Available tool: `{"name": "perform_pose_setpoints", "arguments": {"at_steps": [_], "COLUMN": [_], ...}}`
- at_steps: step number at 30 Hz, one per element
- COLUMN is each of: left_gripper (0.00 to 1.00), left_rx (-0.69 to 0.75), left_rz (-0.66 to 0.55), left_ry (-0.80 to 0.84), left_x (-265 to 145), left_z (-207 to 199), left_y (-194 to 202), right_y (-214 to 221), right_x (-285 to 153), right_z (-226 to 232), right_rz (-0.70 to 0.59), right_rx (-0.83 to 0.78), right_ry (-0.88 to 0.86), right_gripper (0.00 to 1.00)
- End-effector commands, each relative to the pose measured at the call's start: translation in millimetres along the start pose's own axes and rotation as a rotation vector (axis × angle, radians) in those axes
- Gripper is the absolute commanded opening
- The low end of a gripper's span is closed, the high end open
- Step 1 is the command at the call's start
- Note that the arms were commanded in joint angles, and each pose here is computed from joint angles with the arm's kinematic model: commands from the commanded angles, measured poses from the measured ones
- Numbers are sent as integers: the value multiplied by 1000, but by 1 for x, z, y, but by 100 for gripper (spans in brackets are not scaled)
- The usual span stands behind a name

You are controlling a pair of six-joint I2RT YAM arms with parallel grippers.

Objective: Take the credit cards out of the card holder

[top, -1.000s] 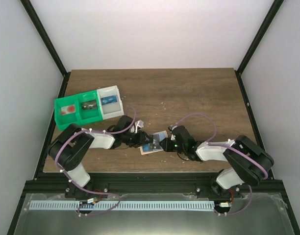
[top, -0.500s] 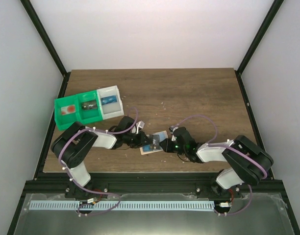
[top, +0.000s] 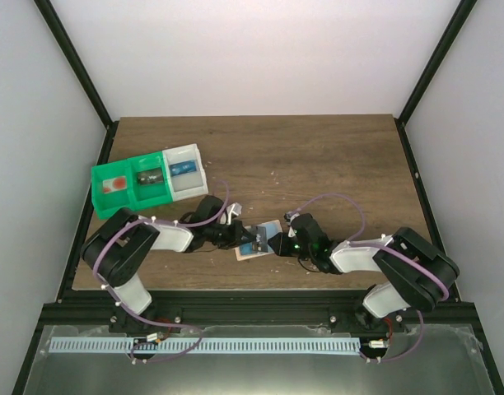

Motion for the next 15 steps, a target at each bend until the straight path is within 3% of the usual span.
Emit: {"name": "perform_pose_setpoints", "arguments": {"at_steps": [1, 15], "left_gripper": [0, 0], "left_rx": [-24, 10], "left_rz": [7, -65], "left_ry": [-23, -38], "left_x": [-10, -55], "left_z": [11, 7], "left_y": [8, -3], "right_y": [21, 2], "right_x": [1, -6], "right_z": [-19, 1], "right_rz": [71, 46], "right_rx": [15, -100], "right_ry": [67, 15], "right_gripper": [17, 16]}}
Point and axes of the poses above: each gripper's point midway between its finger pads, its own x axis out along the fingers, its own z axis along the line the jaws close on, y = z × x, the point moved 2 cm from there along -x, back along the fingers, and after that the axes turned 10 degrees about -x, right-handed, at the moved point
